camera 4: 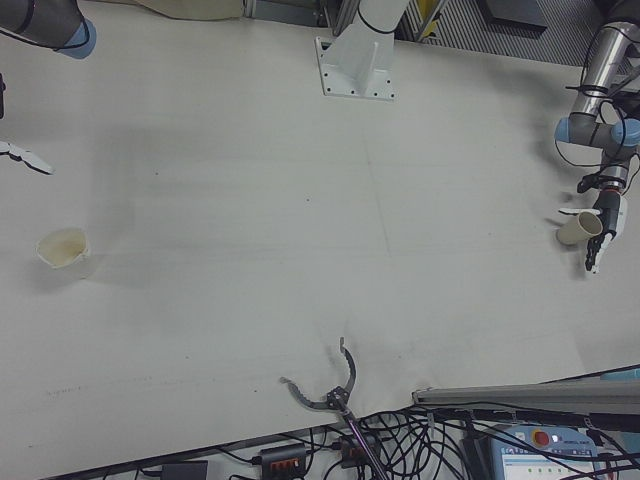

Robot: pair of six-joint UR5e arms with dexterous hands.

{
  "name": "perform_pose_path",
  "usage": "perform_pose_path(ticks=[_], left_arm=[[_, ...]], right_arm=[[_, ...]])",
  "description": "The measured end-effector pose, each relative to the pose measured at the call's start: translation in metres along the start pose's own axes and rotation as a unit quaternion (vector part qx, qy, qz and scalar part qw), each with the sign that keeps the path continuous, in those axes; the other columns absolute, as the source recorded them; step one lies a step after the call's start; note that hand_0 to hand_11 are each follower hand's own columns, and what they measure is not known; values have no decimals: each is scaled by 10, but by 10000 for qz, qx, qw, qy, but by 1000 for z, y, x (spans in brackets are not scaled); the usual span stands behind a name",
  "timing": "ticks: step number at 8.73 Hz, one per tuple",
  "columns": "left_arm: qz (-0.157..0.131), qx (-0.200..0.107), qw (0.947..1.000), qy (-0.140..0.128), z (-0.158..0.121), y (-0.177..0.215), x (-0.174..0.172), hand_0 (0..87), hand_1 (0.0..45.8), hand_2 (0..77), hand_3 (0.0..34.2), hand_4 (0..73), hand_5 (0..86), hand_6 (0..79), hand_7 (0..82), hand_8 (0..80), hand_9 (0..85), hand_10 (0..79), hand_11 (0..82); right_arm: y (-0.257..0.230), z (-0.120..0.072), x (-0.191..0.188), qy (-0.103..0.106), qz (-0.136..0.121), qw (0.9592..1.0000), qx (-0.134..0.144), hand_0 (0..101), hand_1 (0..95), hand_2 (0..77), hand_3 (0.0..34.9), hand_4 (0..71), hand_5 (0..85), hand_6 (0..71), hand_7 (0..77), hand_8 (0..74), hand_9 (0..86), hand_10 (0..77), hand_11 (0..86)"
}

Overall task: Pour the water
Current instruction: 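Close the left hand around the nearer beige cup and the right hand around the other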

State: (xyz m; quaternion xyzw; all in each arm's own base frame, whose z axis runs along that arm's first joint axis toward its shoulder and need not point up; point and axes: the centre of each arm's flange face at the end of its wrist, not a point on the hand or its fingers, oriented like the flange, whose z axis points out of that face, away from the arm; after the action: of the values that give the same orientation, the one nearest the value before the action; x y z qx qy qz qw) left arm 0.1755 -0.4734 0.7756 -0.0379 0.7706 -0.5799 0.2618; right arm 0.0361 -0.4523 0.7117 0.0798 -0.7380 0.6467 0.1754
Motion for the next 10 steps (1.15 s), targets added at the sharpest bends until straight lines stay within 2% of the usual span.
perform_pose_path(ticks=[1,2,3,4,5,7,8,9,10], left_arm=[[-51,27,10000,49,4,2,0,798,295,5,0,196,11,98,65,5,11,5,38],[-125,91,9999,75,5,2,-1,799,300,5,0,196,11,98,65,5,11,5,38],[-202,145,9997,81,5,2,-2,799,300,5,0,224,164,98,82,5,11,11,49],[-286,179,9994,78,5,2,-3,798,349,11,0,311,273,104,98,5,11,22,65],[-384,194,9990,75,5,3,-4,799,344,5,0,360,431,120,114,22,11,38,98],[-629,243,9977,62,14,22,2,800,349,0,0,376,458,131,125,22,11,49,109],[-771,237,9967,62,23,46,10,800,349,0,0,376,458,131,125,22,11,49,109],[-900,181,9958,44,35,80,18,800,344,55,0,376,458,120,125,22,11,49,109],[-1019,116,9947,-9,44,118,23,801,338,153,0,376,464,120,120,22,11,38,104]], right_arm=[[-2,-2,-2,-18,-4,10000,29,532,251,180,116,0,65,33,5,5,5,0,5],[-4,-4,-3,-37,-4,10000,51,529,251,180,117,0,55,60,5,5,5,0,5],[-7,-5,-7,-71,4,9999,74,527,251,180,117,0,55,44,5,5,5,0,5],[-9,-8,-12,-118,26,9999,102,526,251,175,116,5,55,44,5,5,5,0,5],[-12,-10,-18,-151,48,9998,117,522,245,175,117,0,55,44,5,5,5,0,5],[-18,-21,-31,-157,59,9998,123,521,245,175,116,0,55,44,5,5,5,0,5],[-27,-34,-31,-156,64,9998,97,521,229,175,116,0,55,27,5,5,5,0,5],[-49,-50,-21,-131,65,9998,94,512,229,142,117,0,55,27,5,5,5,0,5],[-78,-64,-7,-82,48,9999,99,512,229,142,117,0,55,27,5,5,5,0,5]])
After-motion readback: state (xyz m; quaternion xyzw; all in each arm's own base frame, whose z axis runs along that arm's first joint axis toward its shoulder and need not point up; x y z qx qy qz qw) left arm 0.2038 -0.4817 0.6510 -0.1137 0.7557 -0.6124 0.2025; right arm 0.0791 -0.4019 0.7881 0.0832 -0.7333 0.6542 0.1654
